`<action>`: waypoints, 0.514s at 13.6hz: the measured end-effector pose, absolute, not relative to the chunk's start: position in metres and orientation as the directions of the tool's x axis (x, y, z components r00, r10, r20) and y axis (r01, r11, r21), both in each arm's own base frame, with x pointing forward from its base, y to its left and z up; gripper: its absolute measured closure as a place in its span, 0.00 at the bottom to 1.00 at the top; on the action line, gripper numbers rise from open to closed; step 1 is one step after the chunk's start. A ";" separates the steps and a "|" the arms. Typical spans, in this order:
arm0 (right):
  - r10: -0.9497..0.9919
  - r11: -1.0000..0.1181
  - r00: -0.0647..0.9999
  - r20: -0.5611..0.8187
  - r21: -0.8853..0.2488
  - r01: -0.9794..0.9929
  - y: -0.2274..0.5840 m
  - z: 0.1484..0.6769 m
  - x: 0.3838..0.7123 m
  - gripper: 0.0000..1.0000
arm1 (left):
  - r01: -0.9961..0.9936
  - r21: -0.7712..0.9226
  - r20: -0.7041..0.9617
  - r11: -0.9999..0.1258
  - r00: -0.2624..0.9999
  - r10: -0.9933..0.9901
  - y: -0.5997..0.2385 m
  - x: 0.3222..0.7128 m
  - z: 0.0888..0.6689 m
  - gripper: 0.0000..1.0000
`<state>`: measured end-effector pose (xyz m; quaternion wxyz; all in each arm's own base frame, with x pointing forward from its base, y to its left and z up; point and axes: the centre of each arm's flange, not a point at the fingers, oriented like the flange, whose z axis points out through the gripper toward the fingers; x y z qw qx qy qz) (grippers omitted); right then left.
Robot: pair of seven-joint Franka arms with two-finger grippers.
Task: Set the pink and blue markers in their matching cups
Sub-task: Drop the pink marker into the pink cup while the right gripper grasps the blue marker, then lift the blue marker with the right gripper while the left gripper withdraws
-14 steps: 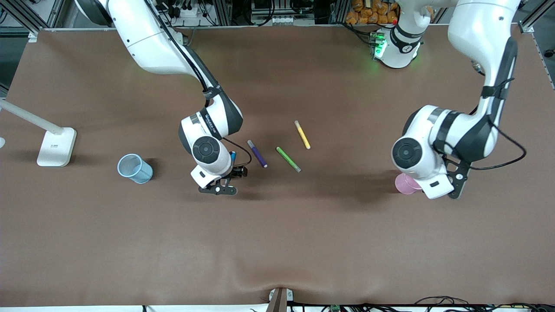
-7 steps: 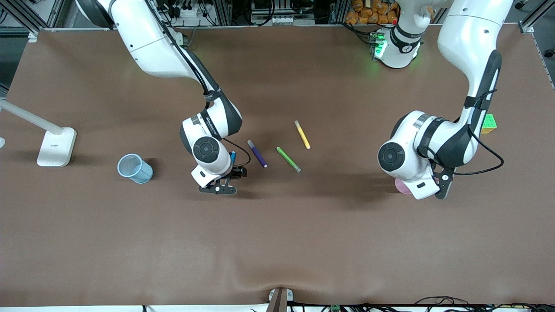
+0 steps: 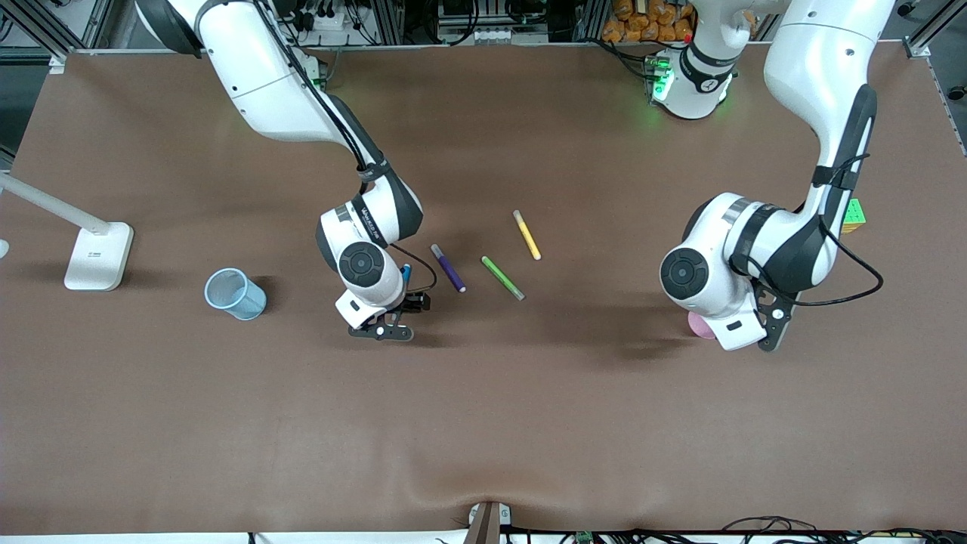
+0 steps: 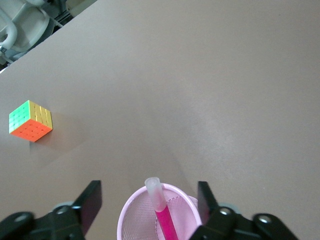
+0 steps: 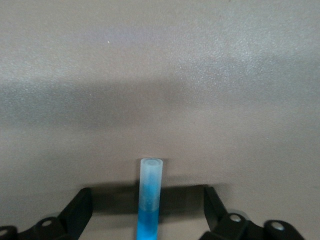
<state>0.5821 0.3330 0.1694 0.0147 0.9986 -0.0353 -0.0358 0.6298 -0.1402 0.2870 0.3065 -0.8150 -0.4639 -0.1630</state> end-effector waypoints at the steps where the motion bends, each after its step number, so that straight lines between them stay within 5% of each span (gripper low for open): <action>1: -0.071 -0.997 0.995 -0.066 0.029 -0.069 0.334 0.171 0.583 0.22 | 0.853 -0.346 0.540 -0.390 0.521 0.661 -0.139 0.632 0.294 0.00; 6: -0.085 -0.996 0.994 -0.063 0.030 -0.083 0.326 0.176 0.589 0.76 | 0.795 -0.321 0.423 -0.514 0.606 0.674 -0.141 0.645 0.362 0.00; 7: -0.087 -0.996 0.994 -0.064 0.029 -0.085 0.325 0.176 0.589 0.76 | 0.774 -0.315 0.385 -0.549 0.633 0.672 -0.136 0.645 0.379 0.00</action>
